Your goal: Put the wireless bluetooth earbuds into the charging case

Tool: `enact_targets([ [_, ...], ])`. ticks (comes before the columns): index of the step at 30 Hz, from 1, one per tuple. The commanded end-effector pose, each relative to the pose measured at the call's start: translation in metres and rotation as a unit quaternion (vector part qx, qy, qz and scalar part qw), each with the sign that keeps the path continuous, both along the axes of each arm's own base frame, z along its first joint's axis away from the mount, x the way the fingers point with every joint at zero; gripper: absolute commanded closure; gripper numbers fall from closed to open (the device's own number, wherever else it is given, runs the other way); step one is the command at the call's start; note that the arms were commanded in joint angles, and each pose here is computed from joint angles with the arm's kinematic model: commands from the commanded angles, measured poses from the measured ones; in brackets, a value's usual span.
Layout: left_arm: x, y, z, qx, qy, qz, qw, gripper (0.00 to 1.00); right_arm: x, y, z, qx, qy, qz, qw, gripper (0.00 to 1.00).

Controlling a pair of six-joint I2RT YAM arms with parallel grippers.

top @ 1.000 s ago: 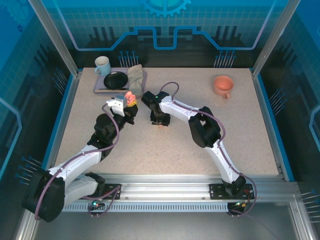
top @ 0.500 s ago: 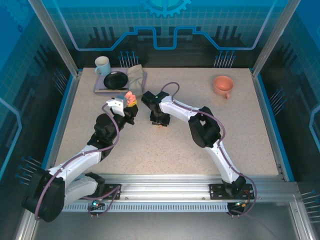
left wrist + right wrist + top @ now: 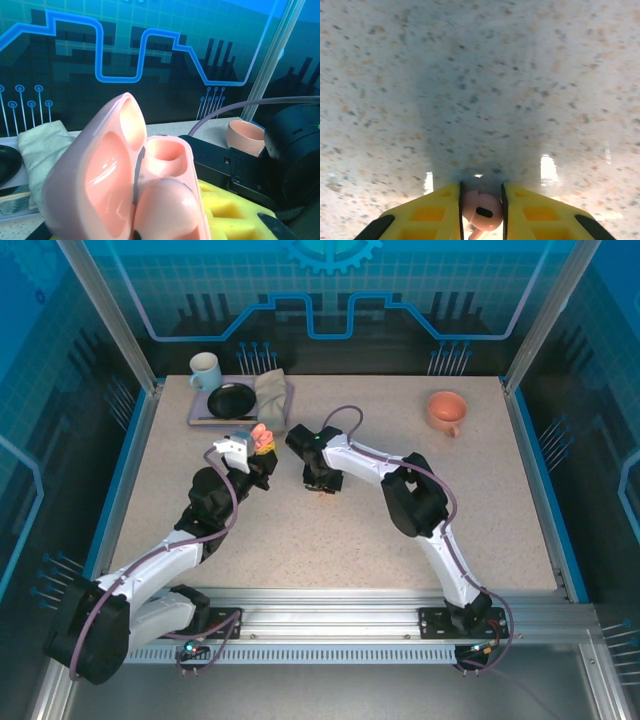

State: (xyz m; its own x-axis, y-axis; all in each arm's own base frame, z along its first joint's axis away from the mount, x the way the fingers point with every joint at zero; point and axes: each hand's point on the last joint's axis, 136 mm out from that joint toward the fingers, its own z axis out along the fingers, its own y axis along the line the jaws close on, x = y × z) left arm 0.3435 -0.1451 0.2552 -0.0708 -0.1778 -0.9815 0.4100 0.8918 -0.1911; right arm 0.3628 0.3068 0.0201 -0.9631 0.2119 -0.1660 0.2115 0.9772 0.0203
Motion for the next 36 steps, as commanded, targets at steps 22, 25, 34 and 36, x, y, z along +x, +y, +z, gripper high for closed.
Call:
enact_targets([
  [22,-0.010,-0.071,-0.014,0.016,0.027,-0.189,0.981,1.00,0.039,-0.067,0.194,0.058,-0.318,0.123,0.938,0.77],
  [25,-0.008,-0.080,-0.019,0.017,0.032,-0.207,0.978,1.00,0.040,-0.069,0.224,0.076,-0.357,0.140,0.921,0.77],
  [34,0.002,-0.111,-0.015,0.012,0.030,-0.270,0.962,1.00,0.025,-0.057,0.307,0.129,-0.472,0.238,0.839,0.78],
  [36,0.005,-0.119,-0.010,0.010,0.025,-0.285,0.958,1.00,0.016,-0.052,0.318,0.139,-0.493,0.269,0.815,0.78],
])
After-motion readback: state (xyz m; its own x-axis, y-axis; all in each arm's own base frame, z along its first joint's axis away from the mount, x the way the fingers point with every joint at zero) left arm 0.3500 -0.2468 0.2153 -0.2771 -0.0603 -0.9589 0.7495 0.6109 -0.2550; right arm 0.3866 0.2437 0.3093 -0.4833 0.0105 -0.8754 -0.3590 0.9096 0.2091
